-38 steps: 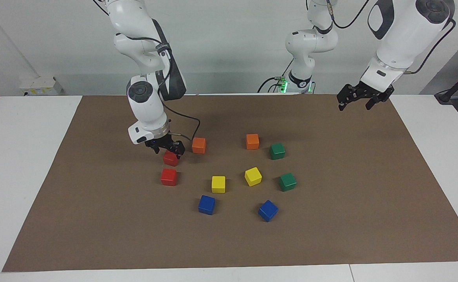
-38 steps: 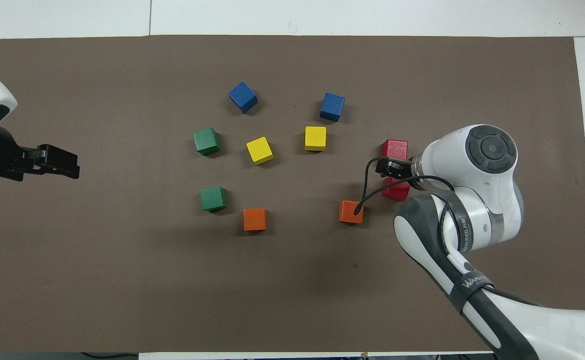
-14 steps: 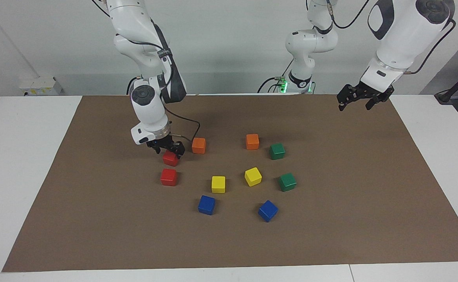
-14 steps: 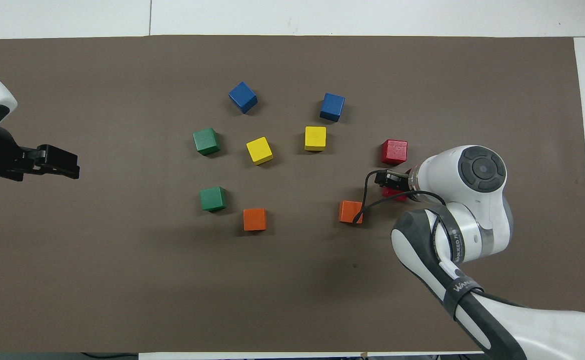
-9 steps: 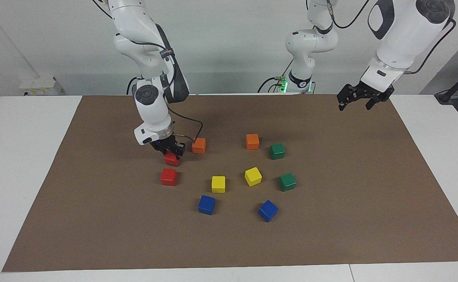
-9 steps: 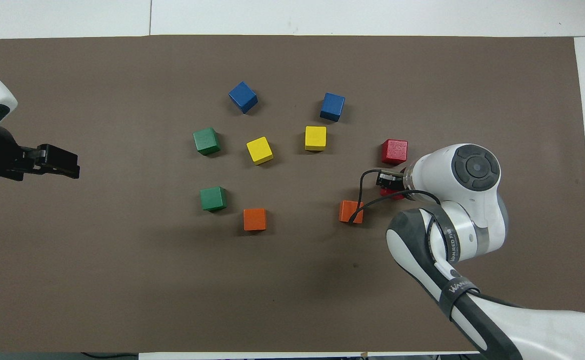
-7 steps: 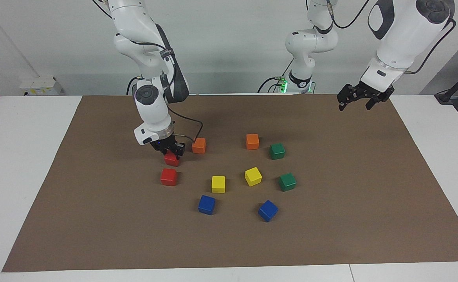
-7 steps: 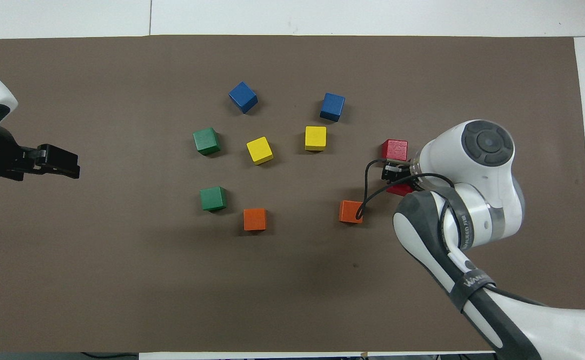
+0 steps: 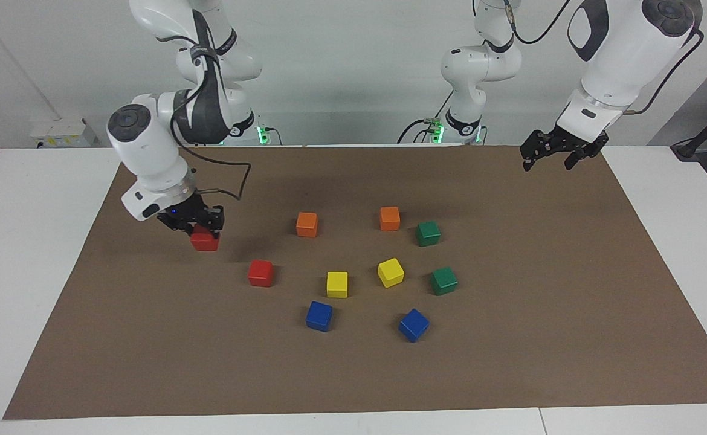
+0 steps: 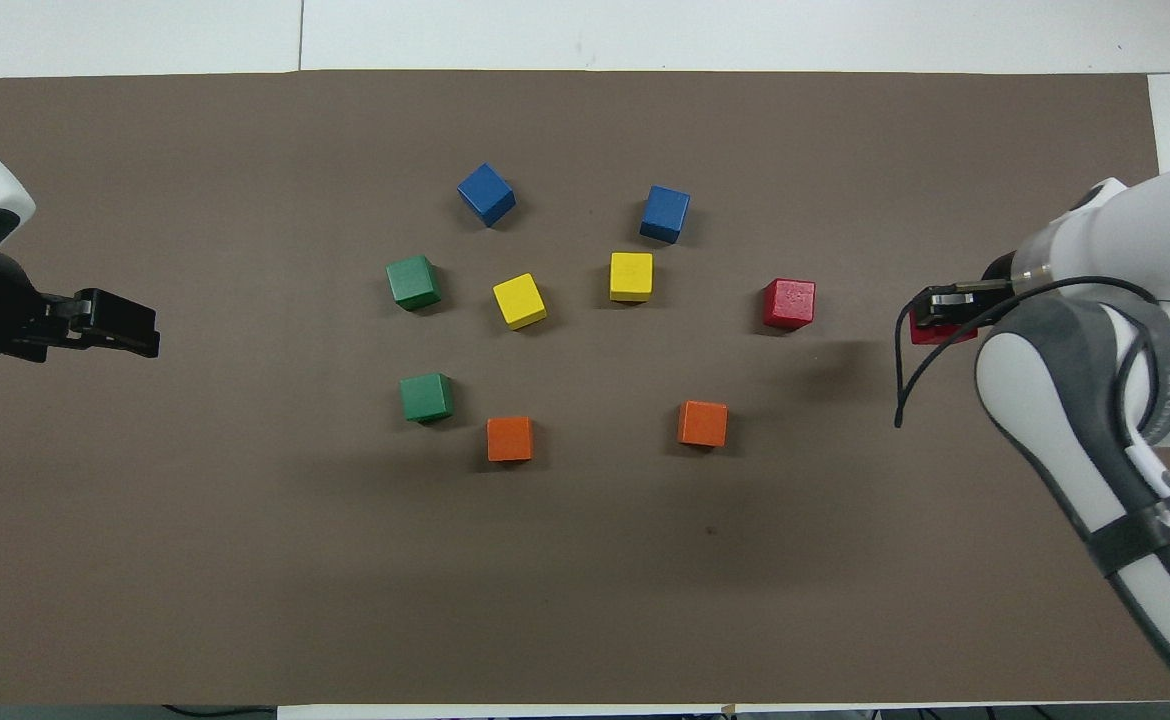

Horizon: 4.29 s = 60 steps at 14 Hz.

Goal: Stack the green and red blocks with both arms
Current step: 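Lift the red block and set it down near the right arm, then reach the left gripper to the nearer green block and grasp it, then carry the green block toward the left arm and set it down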

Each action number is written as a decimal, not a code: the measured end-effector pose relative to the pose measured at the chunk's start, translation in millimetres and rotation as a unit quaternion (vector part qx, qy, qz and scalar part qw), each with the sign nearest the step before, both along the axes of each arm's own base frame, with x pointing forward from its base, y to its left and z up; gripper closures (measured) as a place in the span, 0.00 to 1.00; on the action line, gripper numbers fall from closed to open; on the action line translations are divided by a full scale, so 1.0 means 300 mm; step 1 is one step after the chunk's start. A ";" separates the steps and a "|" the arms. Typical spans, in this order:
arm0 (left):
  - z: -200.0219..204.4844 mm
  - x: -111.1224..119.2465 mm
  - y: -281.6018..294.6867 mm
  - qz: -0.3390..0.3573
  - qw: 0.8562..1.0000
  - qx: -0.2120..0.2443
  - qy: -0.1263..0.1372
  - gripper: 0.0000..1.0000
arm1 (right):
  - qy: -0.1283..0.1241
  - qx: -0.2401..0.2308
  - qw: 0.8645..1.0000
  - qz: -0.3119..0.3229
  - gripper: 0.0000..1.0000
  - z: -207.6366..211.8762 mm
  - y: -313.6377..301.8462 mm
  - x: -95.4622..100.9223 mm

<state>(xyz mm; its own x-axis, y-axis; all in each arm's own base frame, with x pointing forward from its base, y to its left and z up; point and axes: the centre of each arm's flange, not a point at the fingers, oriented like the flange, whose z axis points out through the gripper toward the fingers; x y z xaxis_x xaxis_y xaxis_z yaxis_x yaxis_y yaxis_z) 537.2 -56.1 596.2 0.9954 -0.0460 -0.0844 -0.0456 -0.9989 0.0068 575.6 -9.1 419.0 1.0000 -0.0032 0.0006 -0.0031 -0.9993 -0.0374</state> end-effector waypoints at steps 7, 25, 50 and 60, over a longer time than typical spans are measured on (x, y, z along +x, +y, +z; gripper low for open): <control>0.001 0.000 -0.011 0.010 1.000 0.001 -0.001 0.00 | -0.008 -0.003 0.999 0.037 0.45 -0.143 -0.254 0.004; -0.562 -0.137 -0.539 0.151 0.988 0.000 -0.039 0.00 | -0.006 -0.003 1.000 0.018 0.45 -0.297 -0.257 -0.004; -0.940 -0.138 -0.636 0.104 0.994 -0.014 -0.039 0.41 | 0.017 0.004 1.000 0.023 0.00 -0.192 -0.217 0.016; -0.721 0.128 -0.074 0.023 1.000 -0.009 -0.017 0.45 | -0.020 -0.001 1.000 -0.021 0.00 -0.072 0.503 0.074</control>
<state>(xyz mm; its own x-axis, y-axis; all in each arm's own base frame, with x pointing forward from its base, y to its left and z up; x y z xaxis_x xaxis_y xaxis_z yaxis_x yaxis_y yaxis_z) 575.8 -78.2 379.9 0.9988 -0.0009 -0.0497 0.0003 -0.9997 0.0242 597.8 141.7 397.3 0.9981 -0.0458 0.0412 -0.0443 -0.9984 -0.0361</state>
